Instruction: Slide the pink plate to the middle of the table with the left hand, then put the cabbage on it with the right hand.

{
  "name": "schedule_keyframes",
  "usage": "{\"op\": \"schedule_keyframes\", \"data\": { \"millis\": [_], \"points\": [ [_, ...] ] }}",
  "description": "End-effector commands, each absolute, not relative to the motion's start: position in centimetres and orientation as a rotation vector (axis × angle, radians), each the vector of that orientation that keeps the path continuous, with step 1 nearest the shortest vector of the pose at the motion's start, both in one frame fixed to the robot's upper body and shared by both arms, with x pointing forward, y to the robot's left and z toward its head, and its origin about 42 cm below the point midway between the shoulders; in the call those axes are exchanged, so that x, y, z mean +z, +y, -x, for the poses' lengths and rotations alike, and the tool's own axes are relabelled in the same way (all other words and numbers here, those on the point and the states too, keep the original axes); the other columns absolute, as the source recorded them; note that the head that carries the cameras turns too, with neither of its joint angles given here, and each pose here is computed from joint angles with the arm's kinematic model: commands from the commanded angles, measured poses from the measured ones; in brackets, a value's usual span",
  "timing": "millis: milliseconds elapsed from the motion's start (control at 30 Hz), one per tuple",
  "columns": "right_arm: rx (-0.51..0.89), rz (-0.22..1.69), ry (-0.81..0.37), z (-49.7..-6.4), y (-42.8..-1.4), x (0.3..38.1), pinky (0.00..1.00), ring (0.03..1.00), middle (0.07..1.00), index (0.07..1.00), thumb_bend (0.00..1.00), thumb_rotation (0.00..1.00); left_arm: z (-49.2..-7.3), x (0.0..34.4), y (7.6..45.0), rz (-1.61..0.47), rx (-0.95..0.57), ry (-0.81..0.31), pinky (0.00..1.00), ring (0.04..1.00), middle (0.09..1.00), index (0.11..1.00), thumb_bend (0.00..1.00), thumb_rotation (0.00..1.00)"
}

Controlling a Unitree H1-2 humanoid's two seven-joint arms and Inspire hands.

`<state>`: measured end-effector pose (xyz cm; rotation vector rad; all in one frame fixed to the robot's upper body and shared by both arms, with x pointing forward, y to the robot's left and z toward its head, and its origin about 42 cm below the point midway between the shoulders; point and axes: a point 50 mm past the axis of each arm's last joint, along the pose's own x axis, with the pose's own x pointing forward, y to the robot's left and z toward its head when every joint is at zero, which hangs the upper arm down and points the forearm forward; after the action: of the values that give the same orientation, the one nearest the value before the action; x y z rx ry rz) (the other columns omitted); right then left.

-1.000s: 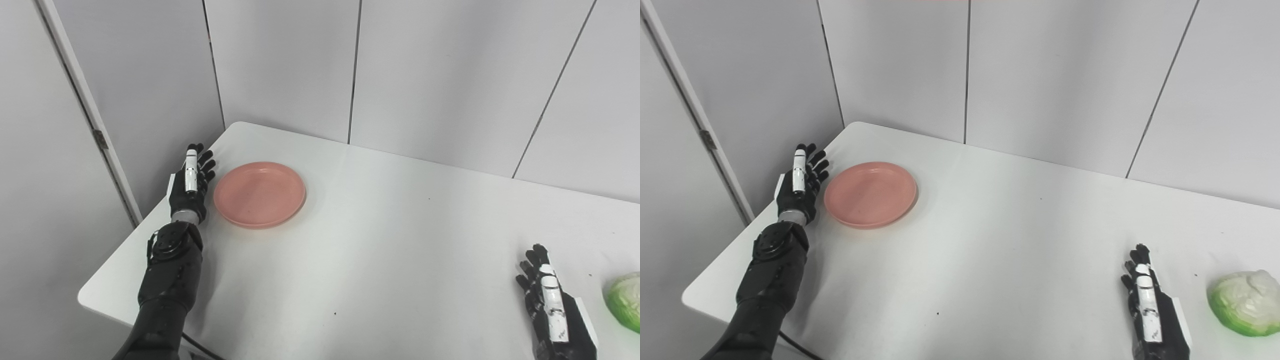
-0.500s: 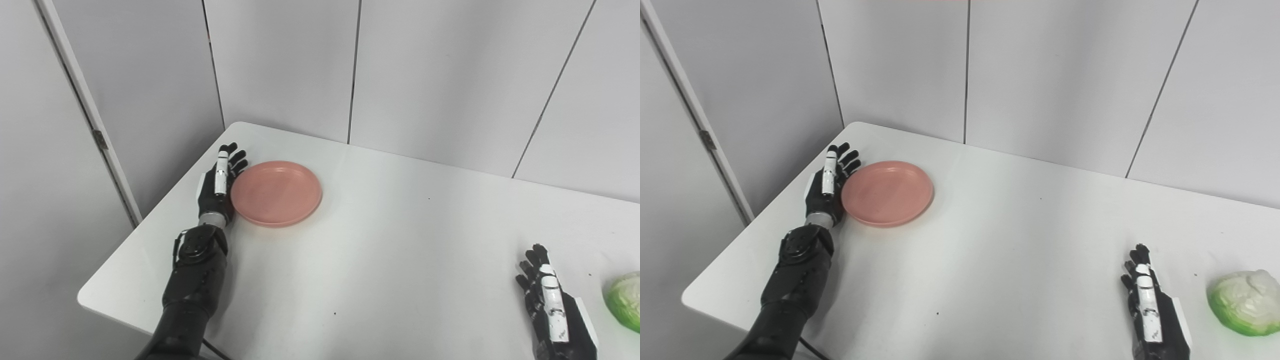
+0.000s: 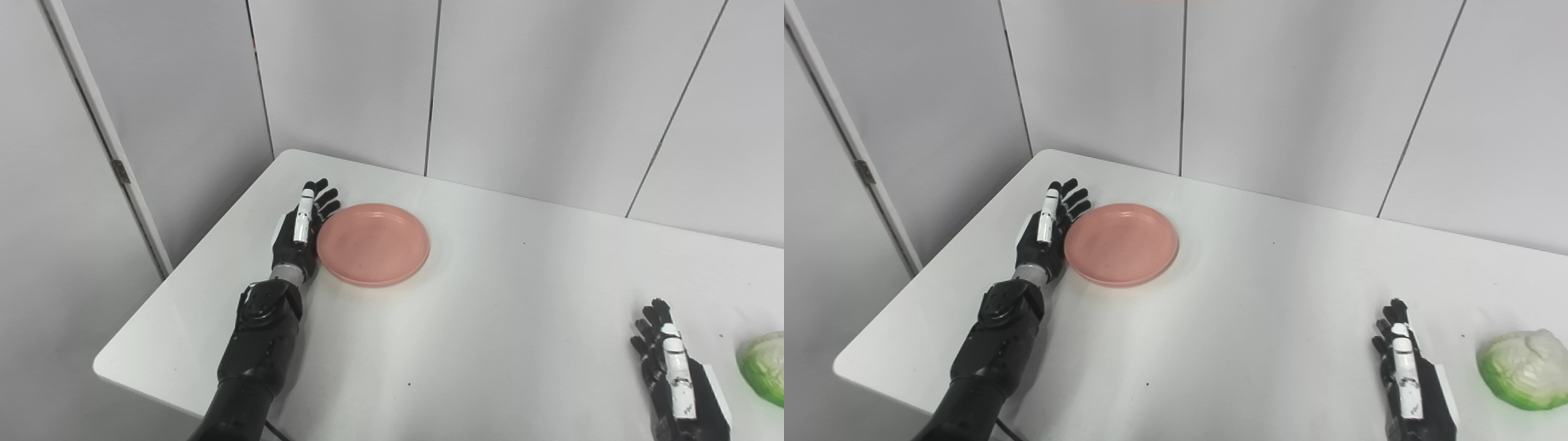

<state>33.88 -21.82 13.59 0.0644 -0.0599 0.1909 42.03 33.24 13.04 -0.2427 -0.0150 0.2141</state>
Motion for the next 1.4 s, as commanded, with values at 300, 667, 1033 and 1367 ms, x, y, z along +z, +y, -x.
{"op": "schedule_keyframes", "data": {
  "millis": [300, 667, 1033, 1367],
  "points": [
    [0.188, -0.082, -0.092, -34.3, -20.4, 14.4, 1.0, 0.993, 0.998, 1.0, 0.19, 1.0, -42.7, 14.1, 30.3, 0.283, 0.107, -0.028, 0.9, 0.885, 0.892, 0.88, 0.44, 1.0],
    [0.18, -0.062, -0.085, -34.2, -18.7, 14.1, 1.0, 0.978, 0.984, 0.988, 0.21, 1.0, -43.0, 14.0, 27.5, 0.305, 0.001, -0.02, 0.9, 0.885, 0.89, 0.884, 0.44, 1.0],
    [0.192, -0.04, -0.091, -34.3, -17.5, 13.8, 1.0, 0.987, 0.994, 0.998, 0.23, 1.0, -42.0, 13.3, 24.3, 0.332, -0.09, 0.017, 0.9, 0.888, 0.899, 0.888, 0.44, 1.0],
    [0.189, -0.05, -0.094, -34.3, -16.7, 13.6, 1.0, 0.976, 0.985, 0.99, 0.21, 1.0, -40.4, 13.0, 20.4, 0.329, -0.185, 0.048, 0.91, 0.884, 0.898, 0.89, 0.44, 1.0]
  ]
}}
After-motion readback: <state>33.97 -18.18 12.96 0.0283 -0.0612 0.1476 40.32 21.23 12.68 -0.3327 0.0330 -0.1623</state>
